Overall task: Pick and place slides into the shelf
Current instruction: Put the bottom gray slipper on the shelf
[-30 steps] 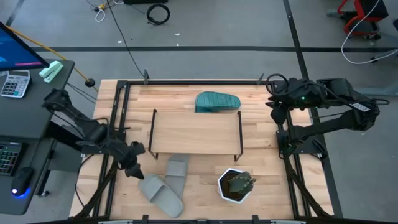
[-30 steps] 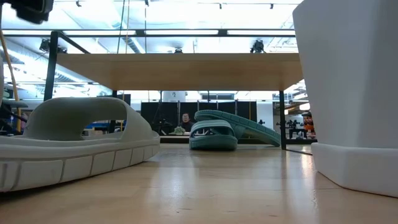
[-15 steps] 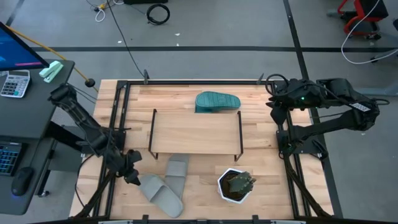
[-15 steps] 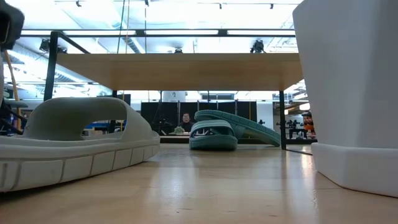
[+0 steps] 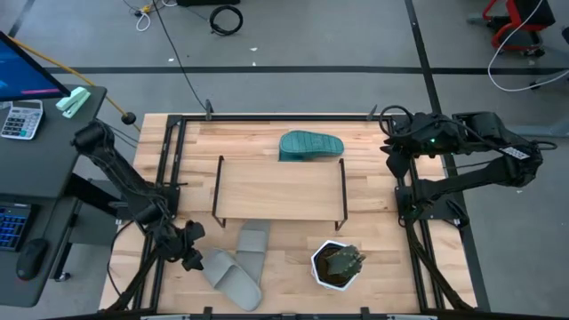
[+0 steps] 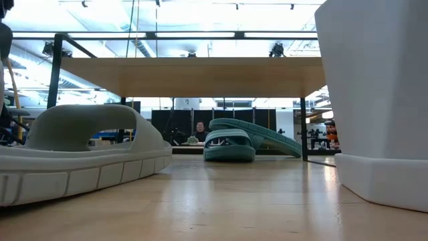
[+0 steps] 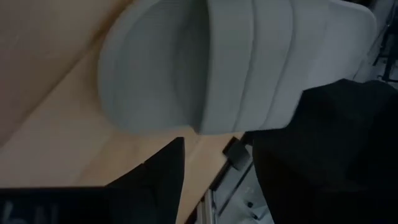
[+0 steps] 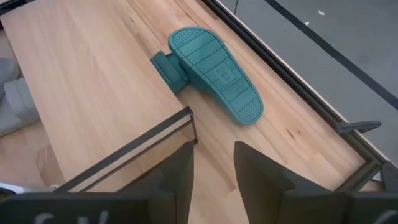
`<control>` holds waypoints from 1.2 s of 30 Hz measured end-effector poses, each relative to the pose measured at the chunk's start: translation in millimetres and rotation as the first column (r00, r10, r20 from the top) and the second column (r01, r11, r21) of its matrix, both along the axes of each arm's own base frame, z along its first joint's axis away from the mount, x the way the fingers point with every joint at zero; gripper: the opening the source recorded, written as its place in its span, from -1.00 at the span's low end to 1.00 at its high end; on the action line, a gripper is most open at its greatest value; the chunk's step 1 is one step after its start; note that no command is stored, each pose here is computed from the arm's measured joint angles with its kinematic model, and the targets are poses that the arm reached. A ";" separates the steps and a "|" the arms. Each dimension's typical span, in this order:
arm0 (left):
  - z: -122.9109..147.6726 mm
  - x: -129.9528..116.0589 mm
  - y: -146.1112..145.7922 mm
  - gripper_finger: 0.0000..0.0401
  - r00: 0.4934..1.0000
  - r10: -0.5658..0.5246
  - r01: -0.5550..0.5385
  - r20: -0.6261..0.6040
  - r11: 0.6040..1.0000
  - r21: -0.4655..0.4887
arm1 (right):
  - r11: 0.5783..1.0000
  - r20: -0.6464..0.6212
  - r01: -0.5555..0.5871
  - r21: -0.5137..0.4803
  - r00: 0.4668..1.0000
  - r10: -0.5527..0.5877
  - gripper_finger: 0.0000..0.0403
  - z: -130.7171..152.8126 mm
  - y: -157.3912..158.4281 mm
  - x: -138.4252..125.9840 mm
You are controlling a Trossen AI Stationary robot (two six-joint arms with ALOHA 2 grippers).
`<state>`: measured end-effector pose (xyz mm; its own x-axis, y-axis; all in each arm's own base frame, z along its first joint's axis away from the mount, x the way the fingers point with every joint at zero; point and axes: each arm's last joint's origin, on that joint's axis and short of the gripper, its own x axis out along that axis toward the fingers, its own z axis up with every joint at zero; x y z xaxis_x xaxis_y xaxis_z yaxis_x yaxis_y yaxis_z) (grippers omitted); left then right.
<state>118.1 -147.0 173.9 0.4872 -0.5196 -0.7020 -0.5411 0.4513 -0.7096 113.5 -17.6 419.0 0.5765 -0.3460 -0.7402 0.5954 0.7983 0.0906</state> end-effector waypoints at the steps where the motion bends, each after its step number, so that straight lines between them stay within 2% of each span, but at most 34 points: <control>1: -1.3 1.2 -1.5 -0.05 1.000 0.002 -0.002 0.001 1.000 0.000 | 1.000 0.003 0.006 0.005 1.000 -0.006 -0.40 0.0 0.0 0.0; 11: -8.6 10.4 -15.3 0.01 0.999 0.002 0.000 0.038 0.999 -0.035 | 0.999 0.015 0.033 0.026 0.999 -0.033 -0.40 0.0 0.0 0.0; 27: -12.4 10.2 -14.4 0.34 0.996 0.081 -0.081 0.032 0.997 -0.004 | 0.998 0.020 0.045 0.036 0.999 -0.046 -0.39 0.0 0.0 0.1; 36: -15.4 8.4 -11.9 0.35 0.996 0.083 -0.084 0.008 0.996 0.034 | 0.998 0.021 0.045 0.036 0.999 -0.046 -0.39 0.0 0.0 0.1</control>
<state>126.5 -159.0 158.5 0.5325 -0.4524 -0.7154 -0.5734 0.4290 -0.6980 113.7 -17.6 419.0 0.5765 -0.3460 -0.7402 0.6290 0.7662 0.1317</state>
